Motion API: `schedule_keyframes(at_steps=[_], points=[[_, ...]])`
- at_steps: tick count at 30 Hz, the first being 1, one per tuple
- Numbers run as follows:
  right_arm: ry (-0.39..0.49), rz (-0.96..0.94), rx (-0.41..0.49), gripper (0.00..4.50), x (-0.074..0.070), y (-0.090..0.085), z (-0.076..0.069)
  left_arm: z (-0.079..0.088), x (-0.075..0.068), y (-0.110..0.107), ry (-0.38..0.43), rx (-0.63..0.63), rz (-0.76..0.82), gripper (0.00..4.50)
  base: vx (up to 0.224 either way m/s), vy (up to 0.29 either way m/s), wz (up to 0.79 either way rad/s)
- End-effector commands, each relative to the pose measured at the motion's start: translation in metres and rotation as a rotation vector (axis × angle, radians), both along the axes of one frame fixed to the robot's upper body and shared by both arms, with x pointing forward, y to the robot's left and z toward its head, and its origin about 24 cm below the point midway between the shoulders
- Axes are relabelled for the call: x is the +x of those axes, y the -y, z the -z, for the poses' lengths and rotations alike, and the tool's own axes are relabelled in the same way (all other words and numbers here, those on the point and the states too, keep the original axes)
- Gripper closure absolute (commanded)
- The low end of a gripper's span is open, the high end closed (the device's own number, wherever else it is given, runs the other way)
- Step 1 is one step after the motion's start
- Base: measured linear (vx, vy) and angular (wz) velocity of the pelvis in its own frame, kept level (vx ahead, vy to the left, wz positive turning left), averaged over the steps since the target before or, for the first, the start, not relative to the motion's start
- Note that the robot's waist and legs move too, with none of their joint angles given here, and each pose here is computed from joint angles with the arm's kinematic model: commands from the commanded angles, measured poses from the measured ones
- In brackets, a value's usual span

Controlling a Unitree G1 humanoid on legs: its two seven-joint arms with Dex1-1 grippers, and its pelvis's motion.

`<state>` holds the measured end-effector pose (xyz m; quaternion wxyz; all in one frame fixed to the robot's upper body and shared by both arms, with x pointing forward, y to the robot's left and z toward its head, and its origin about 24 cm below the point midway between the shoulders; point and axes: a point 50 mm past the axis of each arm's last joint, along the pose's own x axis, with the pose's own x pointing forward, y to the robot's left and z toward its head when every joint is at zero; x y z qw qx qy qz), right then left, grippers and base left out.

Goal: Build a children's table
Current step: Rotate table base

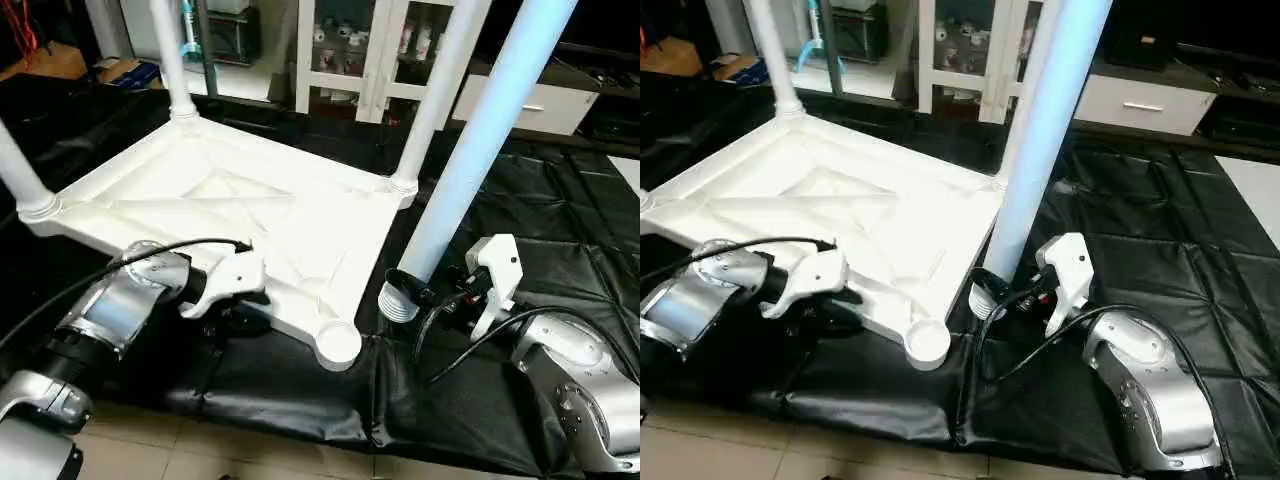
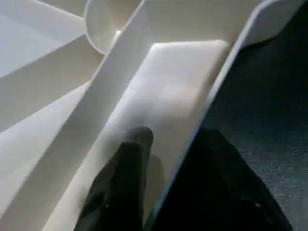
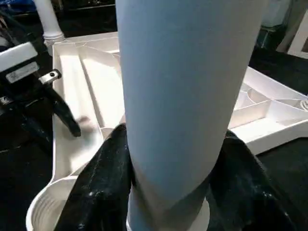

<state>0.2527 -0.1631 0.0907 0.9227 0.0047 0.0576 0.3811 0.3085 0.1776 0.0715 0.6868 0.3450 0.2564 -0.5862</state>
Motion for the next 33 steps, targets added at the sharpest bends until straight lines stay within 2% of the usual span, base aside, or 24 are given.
schedule_keyframes(at_steps=[1,5,11,14,15,19,20,24,26,29,31,33], points=[[0.031,-0.02,-0.004,2.65,0.003,-0.003,-0.006,0.018,-0.008,-0.004,-0.063,0.062,-0.032,3.04,0.0,0.0,0.0],[0.032,-0.023,-0.004,2.65,0.003,-0.004,-0.005,0.021,-0.013,-0.008,-0.082,0.114,-0.066,3.3,0.0,0.0,0.0],[0.032,-0.024,-0.004,2.65,0.004,-0.005,-0.005,0.023,-0.017,-0.009,-0.078,0.127,-0.154,3.57,0.0,0.0,0.0],[0.023,-0.001,0.007,2.65,0.006,-0.005,-0.004,0.027,-0.015,-0.004,-0.045,0.076,-0.354,3.67,0.0,0.0,0.0],[0.022,0.002,0.008,2.65,0.007,-0.005,-0.003,0.027,-0.015,-0.003,-0.044,0.072,-0.37,3.69,0.0,0.0,0.0],[-0.039,0.059,0.095,2.65,0.012,-0.007,0.003,0.031,-0.017,0.0,-0.024,0.06,-0.518,3.72,0.0,0.0,0.0],[-0.083,0.089,0.144,2.65,0.015,-0.007,0.006,0.031,-0.018,0.001,-0.02,0.058,-0.552,3.73,0.0,0.0,0.0],[-0.137,0.118,0.186,2.65,0.023,-0.006,0.013,0.033,-0.023,0.008,-0.039,0.029,-0.515,3.86,0.0,0.0,0.0],[-0.155,0.118,0.228,2.65,0.028,-0.006,0.013,0.034,-0.028,0.012,-0.051,0.015,-0.432,3.98,0.0,0.0,0.0],[-0.142,0.087,0.238,2.65,0.038,-0.007,0.004,0.034,-0.036,0.019,-0.04,-0.014,-0.305,4.19,0.0,0.0,0.0],[-0.128,0.054,0.252,2.65,0.044,-0.007,-0.005,0.032,-0.038,0.025,-0.037,-0.055,-0.272,4.29,0.0,0.0,0.0],[-0.124,0.039,0.252,2.65,0.045,-0.007,-0.008,0.031,-0.039,0.027,-0.038,-0.075,-0.267,4.29,0.0,0.0,0.0]])
